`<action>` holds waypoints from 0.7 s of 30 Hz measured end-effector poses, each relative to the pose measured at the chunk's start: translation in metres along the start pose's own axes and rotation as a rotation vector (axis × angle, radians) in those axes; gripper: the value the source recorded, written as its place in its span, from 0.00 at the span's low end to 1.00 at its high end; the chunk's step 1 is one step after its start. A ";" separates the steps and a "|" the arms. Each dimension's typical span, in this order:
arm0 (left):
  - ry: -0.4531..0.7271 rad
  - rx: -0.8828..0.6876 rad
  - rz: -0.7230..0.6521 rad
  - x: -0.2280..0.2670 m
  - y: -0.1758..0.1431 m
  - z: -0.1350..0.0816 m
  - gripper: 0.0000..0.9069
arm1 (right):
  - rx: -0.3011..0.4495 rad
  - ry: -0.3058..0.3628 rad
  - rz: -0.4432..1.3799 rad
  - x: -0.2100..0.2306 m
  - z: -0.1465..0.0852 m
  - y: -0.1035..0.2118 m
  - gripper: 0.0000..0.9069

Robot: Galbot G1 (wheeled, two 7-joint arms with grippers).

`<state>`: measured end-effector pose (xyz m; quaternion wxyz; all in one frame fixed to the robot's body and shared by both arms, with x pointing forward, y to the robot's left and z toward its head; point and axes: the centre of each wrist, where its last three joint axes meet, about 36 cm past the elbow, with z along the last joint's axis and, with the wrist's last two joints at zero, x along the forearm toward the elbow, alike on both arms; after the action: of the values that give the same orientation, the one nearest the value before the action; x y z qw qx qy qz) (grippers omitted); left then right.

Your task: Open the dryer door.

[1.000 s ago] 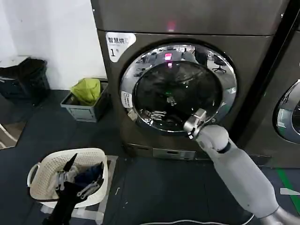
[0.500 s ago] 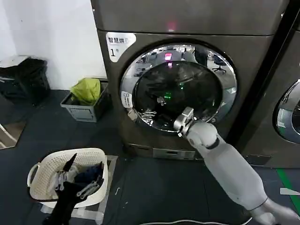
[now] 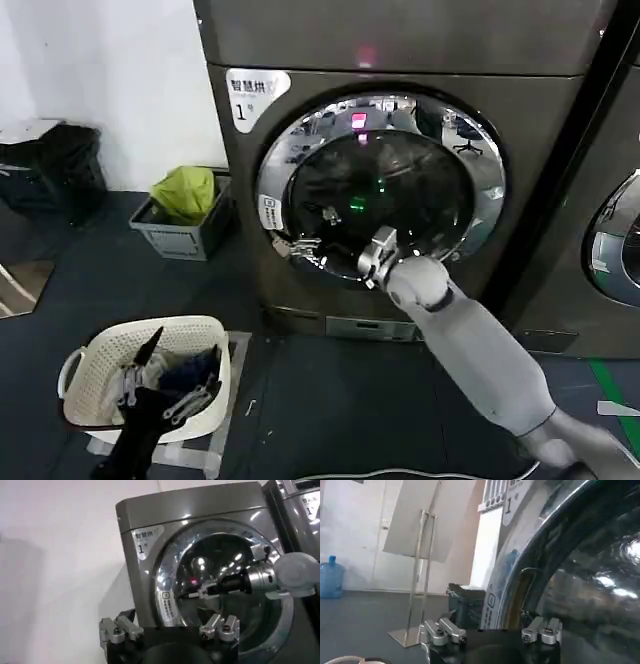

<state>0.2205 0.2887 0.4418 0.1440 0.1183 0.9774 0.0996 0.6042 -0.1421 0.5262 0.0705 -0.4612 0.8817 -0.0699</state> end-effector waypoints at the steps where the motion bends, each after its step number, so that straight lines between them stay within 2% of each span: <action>1: 0.000 0.000 0.000 0.000 0.000 0.000 1.00 | 0.000 0.001 -0.002 -0.001 0.000 0.000 1.00; 21: -0.003 -0.002 0.000 0.000 0.001 -0.001 1.00 | 0.003 0.012 -0.044 -0.027 0.000 -0.001 1.00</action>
<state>0.2203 0.2894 0.4427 0.1457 0.1182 0.9771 0.1006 0.6205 -0.1201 0.5281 0.0643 -0.4800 0.8716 -0.0759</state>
